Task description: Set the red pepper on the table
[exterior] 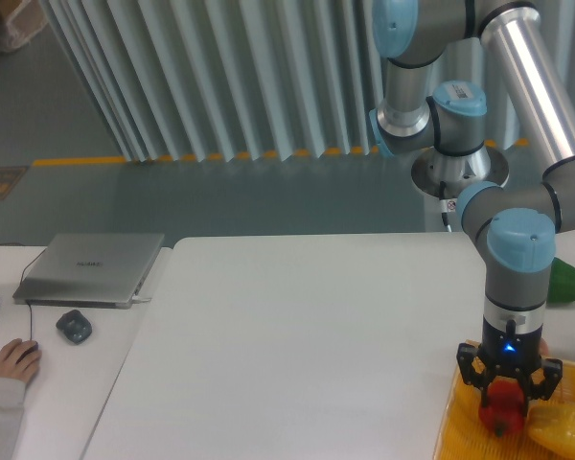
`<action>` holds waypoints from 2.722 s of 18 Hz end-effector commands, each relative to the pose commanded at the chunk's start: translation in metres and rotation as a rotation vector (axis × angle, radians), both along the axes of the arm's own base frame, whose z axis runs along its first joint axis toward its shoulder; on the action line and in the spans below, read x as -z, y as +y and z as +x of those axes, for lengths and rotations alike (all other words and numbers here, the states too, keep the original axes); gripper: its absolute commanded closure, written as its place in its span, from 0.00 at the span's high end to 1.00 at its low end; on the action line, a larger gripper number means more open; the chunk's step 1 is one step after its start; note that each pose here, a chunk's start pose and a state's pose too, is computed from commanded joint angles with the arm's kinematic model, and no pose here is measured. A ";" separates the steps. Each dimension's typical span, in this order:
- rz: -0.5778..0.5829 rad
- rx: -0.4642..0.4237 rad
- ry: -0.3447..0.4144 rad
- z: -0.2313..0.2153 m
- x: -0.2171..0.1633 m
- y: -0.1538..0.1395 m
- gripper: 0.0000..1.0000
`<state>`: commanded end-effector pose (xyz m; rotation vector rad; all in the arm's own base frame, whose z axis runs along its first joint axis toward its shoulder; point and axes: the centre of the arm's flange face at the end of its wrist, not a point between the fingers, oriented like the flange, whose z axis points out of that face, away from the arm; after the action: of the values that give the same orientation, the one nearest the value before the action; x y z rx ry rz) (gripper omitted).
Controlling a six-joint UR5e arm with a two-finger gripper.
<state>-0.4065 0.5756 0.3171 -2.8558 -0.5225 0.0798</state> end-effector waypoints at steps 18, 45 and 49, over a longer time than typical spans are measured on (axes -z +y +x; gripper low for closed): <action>-0.081 0.175 0.042 -0.069 -0.092 -0.163 0.49; -0.601 0.501 0.112 -0.106 -0.029 -0.220 1.00; -0.358 0.522 0.136 -0.079 -0.057 -0.172 1.00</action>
<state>-0.4860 0.4038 0.3740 -3.1947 0.3029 0.2971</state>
